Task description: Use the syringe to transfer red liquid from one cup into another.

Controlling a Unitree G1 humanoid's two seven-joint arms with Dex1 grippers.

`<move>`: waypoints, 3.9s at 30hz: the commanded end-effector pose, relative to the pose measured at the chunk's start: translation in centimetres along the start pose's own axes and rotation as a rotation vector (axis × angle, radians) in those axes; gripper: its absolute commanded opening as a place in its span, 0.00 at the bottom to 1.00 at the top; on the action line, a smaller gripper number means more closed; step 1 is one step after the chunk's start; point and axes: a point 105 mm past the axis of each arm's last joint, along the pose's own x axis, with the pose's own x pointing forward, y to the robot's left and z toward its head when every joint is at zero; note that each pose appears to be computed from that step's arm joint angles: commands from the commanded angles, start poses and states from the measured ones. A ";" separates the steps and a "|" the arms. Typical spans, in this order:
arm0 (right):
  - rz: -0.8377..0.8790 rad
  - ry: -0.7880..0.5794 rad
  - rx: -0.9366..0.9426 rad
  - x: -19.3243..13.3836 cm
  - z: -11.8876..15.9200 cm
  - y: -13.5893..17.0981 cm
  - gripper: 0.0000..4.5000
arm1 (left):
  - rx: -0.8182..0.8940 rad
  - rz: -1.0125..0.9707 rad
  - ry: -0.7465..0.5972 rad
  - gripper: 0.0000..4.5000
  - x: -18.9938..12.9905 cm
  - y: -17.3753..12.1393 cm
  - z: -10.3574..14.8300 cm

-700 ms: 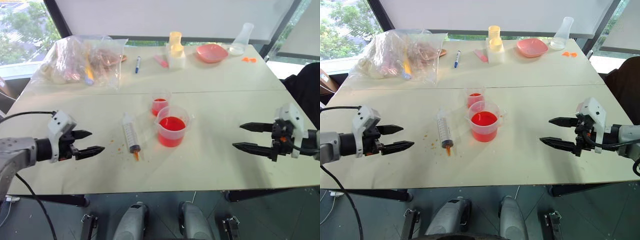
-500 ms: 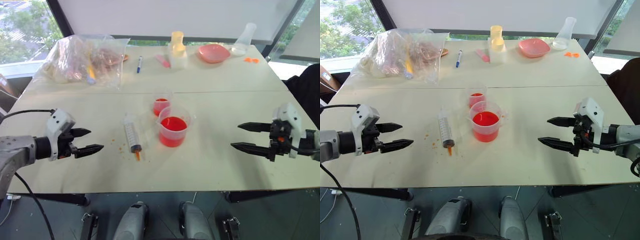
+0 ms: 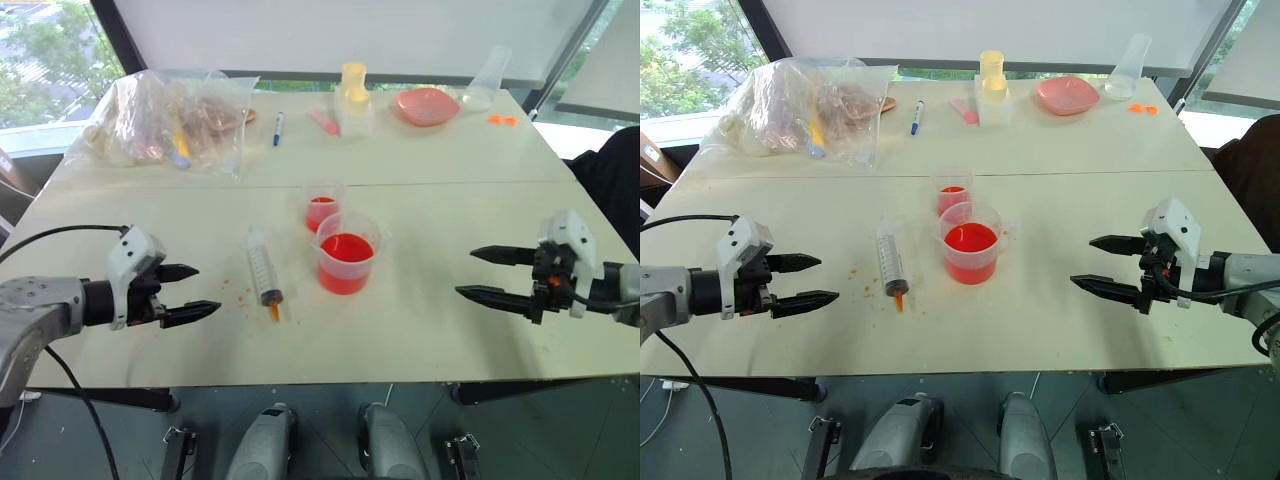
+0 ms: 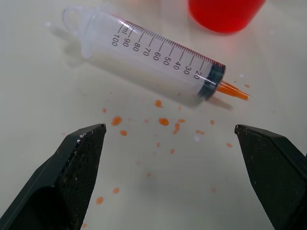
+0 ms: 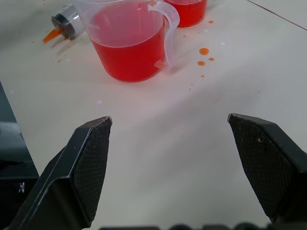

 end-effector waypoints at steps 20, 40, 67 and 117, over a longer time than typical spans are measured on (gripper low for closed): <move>0.279 -0.199 -0.570 3.7 11.2 6.4 0.90 | -0.521 0.239 0.269 0.99 9.0 3.2 6.4; 0.241 -0.204 -0.520 3.9 10.3 5.9 0.90 | -0.604 0.293 0.336 0.33 12.7 2.4 6.2; -0.402 -0.515 -0.570 -1.4 17.0 -4.2 0.90 | 0.142 -0.471 -0.710 0.32 11.0 -8.8 24.0; -0.308 -0.739 -0.595 2.1 21.1 -1.6 0.02 | 0.194 -0.374 -0.581 0.32 17.1 -9.5 13.6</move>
